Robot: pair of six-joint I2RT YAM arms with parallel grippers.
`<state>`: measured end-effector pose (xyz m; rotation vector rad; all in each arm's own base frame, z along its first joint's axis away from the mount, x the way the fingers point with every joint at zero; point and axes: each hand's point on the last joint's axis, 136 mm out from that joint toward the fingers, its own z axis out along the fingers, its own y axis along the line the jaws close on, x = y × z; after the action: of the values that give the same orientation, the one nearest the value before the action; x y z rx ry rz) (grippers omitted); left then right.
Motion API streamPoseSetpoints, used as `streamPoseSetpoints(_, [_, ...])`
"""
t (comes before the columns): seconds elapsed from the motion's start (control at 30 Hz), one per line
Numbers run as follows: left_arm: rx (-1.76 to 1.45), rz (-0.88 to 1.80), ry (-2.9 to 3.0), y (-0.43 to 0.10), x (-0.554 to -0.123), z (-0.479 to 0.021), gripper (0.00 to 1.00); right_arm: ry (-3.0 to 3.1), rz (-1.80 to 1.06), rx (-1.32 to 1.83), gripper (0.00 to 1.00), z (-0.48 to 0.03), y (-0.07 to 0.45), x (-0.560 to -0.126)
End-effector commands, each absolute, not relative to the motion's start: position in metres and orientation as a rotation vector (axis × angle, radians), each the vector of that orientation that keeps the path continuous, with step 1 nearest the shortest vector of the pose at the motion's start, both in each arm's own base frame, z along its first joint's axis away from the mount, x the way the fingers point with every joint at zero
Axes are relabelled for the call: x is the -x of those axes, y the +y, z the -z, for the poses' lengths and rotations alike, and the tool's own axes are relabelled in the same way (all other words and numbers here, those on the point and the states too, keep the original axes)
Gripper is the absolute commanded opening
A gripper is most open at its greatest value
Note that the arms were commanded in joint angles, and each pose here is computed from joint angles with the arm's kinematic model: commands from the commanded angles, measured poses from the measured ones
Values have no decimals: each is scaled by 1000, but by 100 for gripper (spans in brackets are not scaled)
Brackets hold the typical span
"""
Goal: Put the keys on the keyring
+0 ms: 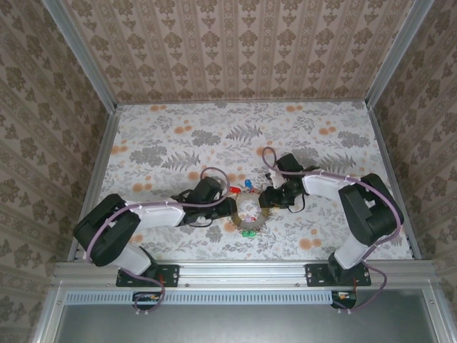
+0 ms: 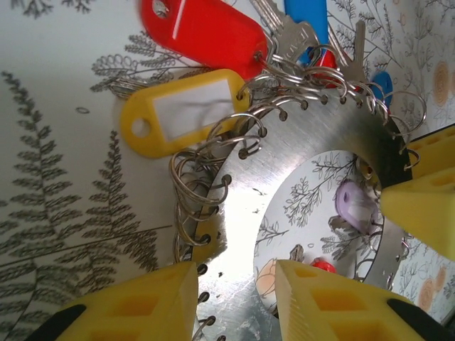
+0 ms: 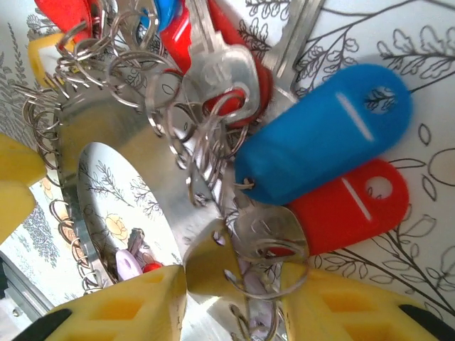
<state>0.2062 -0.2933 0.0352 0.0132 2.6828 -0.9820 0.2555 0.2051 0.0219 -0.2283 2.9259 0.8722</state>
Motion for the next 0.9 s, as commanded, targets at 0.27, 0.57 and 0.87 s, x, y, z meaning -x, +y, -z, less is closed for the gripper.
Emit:
streamPoseSetpoints(0.27, [-35,899,2715,-285,-203,-25,34,2833,-998,250,10,-42,213,-260])
streamPoseSetpoints(0.57, [-21,818,2389,-260,-238,-103,52,2470,-1237,133,0,-132,211,-286])
streamPoseSetpoints(0.87, [172,1084,2046,-228,-267,-179,100,1957,-1330,-16,0,-239,197,-318])
